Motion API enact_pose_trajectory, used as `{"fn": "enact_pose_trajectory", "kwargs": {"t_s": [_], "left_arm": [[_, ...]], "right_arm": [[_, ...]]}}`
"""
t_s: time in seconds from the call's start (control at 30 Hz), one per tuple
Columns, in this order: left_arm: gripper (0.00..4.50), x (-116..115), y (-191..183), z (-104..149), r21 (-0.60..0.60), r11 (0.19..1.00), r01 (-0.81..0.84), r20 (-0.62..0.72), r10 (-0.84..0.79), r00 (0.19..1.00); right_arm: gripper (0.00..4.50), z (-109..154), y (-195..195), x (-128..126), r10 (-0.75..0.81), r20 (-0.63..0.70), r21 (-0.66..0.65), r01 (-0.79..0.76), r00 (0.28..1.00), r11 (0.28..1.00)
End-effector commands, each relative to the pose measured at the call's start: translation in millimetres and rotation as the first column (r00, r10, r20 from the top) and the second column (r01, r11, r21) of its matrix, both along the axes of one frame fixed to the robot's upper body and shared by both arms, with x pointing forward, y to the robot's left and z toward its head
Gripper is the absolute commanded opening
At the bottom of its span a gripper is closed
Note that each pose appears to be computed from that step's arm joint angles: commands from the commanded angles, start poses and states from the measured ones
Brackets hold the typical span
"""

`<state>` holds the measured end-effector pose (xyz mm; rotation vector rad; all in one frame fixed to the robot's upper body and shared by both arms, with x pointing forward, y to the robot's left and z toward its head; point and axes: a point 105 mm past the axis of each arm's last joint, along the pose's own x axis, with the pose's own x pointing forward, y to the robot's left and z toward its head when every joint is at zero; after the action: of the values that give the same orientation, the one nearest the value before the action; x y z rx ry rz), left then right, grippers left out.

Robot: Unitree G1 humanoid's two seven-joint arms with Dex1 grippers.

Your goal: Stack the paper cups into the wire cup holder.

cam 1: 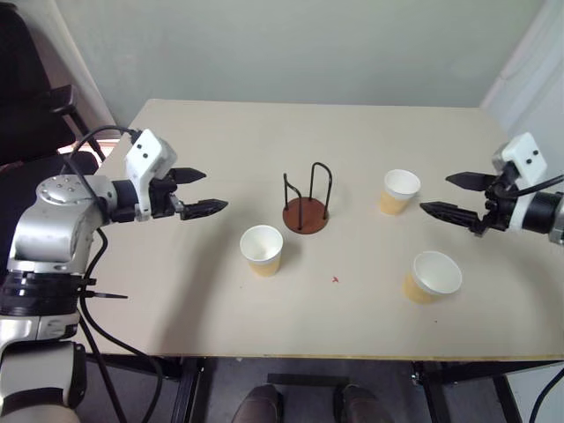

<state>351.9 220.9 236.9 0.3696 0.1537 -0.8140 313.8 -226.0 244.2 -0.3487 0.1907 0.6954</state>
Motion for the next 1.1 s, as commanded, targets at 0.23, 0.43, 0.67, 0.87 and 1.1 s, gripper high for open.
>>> {"fn": "enact_pose_trajectory", "kwargs": {"t_s": [0.23,0.43,0.67,0.87,1.1], "left_arm": [[4.50,21.5,-18.9,17.3,-0.039,0.999,0.010,0.091,-0.006,0.996],[4.50,3.9,-52.0,1.1,-0.066,0.975,0.212,-0.059,-0.216,0.975],[4.50,17.5,-73.3,-11.5,-0.098,0.972,0.214,-0.097,-0.223,0.970],[4.50,26.7,-93.0,-16.4,-0.117,0.964,0.239,-0.085,-0.249,0.965],[4.50,31.8,-115.6,-21.4,-0.118,0.949,0.294,-0.089,-0.305,0.948]], "right_arm": [[4.46,28.1,-6.8,-2.5,-0.049,0.105,-0.002,0.049,0.993,0.999],[4.46,47.8,10.7,-27.9,0.054,0.087,0.060,-0.060,0.995,0.996],[4.46,54.9,8.1,-39.0,0.014,0.099,0.058,-0.020,0.995,0.998],[4.46,55.1,8.3,-46.8,0.007,0.090,0.045,-0.011,0.996,0.999],[4.46,53.2,22.8,-60.2,0.083,0.067,0.040,-0.086,0.994,0.995]]}}
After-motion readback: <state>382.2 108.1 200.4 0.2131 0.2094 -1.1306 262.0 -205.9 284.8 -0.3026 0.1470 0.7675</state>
